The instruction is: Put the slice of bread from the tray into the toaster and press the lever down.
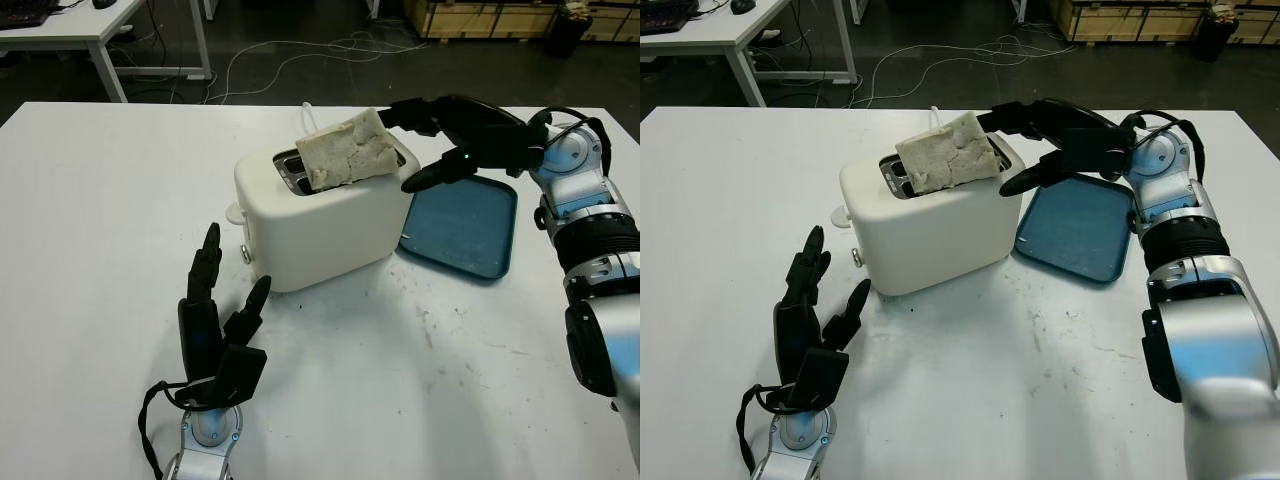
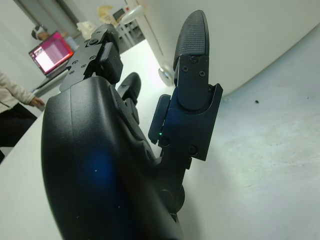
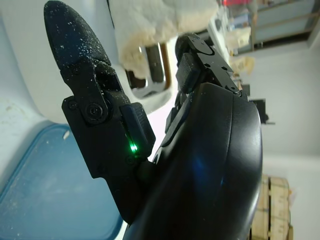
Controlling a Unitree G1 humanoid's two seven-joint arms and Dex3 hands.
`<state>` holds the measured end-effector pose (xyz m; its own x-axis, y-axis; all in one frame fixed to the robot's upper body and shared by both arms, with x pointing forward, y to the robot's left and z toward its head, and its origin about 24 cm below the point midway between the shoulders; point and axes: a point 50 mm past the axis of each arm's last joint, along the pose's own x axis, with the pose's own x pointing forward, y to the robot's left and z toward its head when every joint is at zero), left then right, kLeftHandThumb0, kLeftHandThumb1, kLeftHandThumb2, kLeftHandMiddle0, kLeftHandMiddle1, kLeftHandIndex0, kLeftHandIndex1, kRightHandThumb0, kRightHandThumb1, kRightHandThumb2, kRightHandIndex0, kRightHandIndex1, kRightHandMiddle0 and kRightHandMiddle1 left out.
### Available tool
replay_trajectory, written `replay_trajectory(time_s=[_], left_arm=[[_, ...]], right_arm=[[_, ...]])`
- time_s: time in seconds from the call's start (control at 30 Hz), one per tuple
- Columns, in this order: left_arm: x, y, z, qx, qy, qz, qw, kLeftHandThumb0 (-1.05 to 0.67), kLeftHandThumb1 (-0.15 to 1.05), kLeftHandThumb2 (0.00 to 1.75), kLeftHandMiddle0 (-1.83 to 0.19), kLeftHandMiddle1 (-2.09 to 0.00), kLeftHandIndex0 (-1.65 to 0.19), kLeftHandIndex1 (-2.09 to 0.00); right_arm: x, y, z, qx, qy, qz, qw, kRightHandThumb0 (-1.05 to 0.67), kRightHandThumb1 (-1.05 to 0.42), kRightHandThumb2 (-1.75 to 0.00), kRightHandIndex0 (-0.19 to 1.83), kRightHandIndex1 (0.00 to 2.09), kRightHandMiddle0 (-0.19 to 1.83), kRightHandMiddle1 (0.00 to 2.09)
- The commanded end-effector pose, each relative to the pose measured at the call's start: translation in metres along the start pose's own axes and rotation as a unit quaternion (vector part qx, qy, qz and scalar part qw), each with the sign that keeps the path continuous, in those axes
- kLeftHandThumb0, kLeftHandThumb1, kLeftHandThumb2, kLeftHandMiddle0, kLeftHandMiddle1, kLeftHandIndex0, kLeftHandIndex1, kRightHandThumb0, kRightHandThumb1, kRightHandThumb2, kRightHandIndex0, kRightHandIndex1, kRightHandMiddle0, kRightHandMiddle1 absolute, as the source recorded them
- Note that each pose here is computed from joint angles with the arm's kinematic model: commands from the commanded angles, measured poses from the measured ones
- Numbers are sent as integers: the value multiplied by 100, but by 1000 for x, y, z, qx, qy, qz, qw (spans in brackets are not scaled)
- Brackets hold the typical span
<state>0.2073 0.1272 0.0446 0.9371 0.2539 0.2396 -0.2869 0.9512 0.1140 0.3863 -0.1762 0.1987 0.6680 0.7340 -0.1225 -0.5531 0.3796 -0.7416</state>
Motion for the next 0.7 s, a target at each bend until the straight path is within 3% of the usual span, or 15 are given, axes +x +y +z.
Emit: replay_trajectory(time_s=[0.0,0.2,0.43,0.47,0.53,0.6,0.67], left_arm=[[0,-5,2,-13,-2,9,1000,-60,92,32,-5,-59,-24,0],[1,-6,3,-16,-1,10,1000,-60,92,31,-5,-59,-24,0],[1,-6,3,-14,-4,8,1000,-59,92,32,-5,-59,-24,0],[1,-6,3,-14,-4,8,1000,-59,92,32,-4,-59,-24,0],[0,-6,3,-12,-3,9,1000,-59,92,32,-4,-59,-24,0],[0,-6,3,-11,-2,9,1000,-60,92,32,-5,-59,-24,0],[0,-6,3,-12,-1,10,1000,-60,92,32,-5,-59,-24,-1]], right_arm=[[3,0,8,-13,-24,-1,1000,-94,-81,-1,3,1,40,4],[8,6,12,-25,-36,-1,999,-99,-82,0,5,3,44,5],[16,15,15,-40,-68,-52,995,-83,-75,0,17,14,54,9],[16,18,15,-42,-81,-71,993,-78,-75,0,23,21,57,10],[16,24,16,-44,-105,-102,988,-62,-74,0,26,62,65,12],[17,28,17,-48,-120,-116,985,-48,-74,0,31,88,70,15],[16,31,18,-63,-131,-125,981,-39,-76,-1,38,101,75,19]])
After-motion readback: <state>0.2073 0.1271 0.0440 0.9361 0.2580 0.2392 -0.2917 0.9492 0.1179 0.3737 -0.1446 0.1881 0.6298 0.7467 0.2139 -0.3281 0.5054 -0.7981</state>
